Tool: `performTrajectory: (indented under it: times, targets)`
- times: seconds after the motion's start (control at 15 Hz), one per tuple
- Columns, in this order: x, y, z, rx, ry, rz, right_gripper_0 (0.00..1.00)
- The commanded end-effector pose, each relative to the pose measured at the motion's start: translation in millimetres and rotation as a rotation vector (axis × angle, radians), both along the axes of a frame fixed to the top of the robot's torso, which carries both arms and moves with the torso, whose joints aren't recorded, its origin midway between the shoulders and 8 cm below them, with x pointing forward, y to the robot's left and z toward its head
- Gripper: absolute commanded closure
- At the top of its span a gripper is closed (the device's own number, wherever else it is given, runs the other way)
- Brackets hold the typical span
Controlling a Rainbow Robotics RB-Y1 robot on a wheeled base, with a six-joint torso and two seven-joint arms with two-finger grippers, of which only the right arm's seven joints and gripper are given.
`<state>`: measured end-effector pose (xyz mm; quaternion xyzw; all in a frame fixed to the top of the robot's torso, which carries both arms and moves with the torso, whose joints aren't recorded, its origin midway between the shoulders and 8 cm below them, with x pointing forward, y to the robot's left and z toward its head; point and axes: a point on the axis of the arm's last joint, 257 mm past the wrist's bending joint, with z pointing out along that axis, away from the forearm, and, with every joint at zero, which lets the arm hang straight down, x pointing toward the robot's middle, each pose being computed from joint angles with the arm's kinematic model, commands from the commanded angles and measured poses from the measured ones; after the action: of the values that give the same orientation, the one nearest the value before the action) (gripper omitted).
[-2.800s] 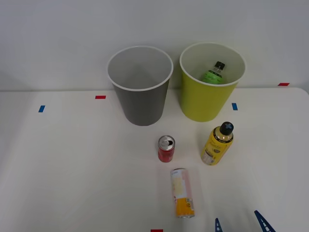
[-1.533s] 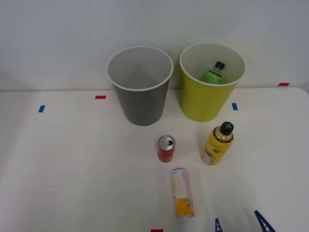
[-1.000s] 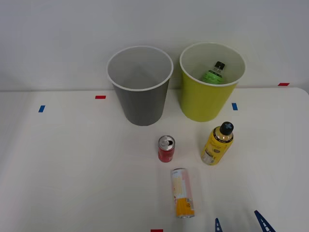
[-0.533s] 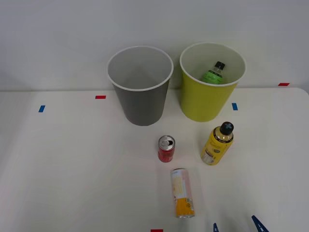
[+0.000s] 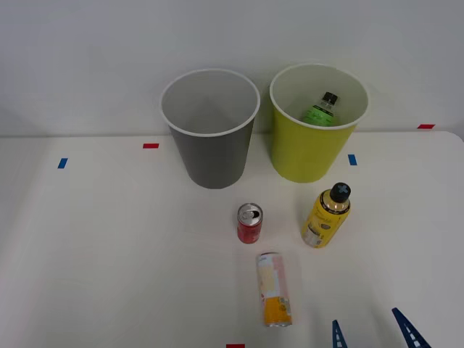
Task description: Put cans in the gray bin, plastic bottles in the light green bin
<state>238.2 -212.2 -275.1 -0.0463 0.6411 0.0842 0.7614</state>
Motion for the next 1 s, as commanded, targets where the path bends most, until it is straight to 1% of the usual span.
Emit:
performTrajectory:
  times: [0.07, 0.33, 0.6, 0.8, 1.0]
  targets:
    - [31.7, 2.4, 4.3, 0.006, -0.014, -0.004, 0.0]
    - [83.9, 10.4, 18.4, 0.041, -0.041, -0.004, 0.0]
    - [126.4, 17.8, 31.9, 0.032, -0.055, 0.007, 0.0]
    - [146.3, 24.2, 38.5, 0.005, -0.059, 0.019, 0.0]
    - [156.7, 29.4, 43.9, -0.009, -0.066, 0.033, 0.0]
